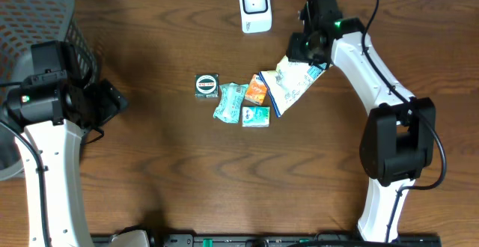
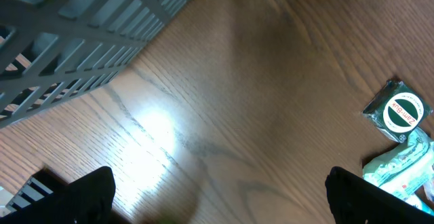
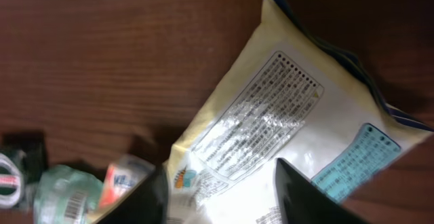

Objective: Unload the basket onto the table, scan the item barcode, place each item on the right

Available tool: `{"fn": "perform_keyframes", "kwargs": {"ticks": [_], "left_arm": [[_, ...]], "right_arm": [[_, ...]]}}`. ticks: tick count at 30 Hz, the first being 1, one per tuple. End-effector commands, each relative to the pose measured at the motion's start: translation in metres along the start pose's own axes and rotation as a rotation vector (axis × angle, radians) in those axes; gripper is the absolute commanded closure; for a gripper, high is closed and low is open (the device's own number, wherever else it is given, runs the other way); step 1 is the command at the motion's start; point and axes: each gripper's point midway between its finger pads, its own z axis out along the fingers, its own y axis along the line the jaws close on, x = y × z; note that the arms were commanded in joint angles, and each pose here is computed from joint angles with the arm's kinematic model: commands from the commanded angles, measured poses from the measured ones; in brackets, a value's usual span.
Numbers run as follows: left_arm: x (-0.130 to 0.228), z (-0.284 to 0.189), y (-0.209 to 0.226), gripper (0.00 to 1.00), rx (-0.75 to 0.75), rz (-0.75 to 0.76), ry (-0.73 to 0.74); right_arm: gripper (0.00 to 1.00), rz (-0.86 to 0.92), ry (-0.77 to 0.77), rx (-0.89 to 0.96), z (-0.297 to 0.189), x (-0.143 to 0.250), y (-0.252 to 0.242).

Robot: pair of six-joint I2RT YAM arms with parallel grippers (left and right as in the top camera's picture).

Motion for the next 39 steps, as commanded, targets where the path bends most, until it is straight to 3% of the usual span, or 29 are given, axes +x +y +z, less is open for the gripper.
{"fn": "perform_keyframes", "kwargs": {"ticks": [1, 6, 14, 27, 32, 39], "left_arm": [[0.0, 0.0, 0.004, 0.02, -0.017, -0.009, -0.004], [0.0, 0.0, 0.004, 0.02, -0.017, -0.009, -0.004], [0.0, 0.0, 0.004, 0.02, -0.017, -0.009, -0.004], [0.0, 0.0, 0.004, 0.03, -0.017, -0.009, -0.004], [0.0, 0.0, 0.004, 0.02, -0.017, -0.009, -0.004], [0.0, 0.0, 0.004, 0.02, -0.017, -0.009, -0.004]], "right_arm": [[0.64, 0.01, 0.014, 0.011, 0.011, 0.013, -0.008], [0.75, 0.014, 0.046, 0.03, 0.03, 0.036, -0.019], [0.99, 0.016, 0.155, 0.28, 0.018, 0.069, -0.066], [0.99, 0.017, 0.379, 0.426, -0.034, 0.122, -0.089], [0.99, 0.032, 0.295, 0.358, -0.071, 0.11, -0.071], [0.92, 0.025, -0.031, 0.086, -0.099, 0.041, -0.015]]}}
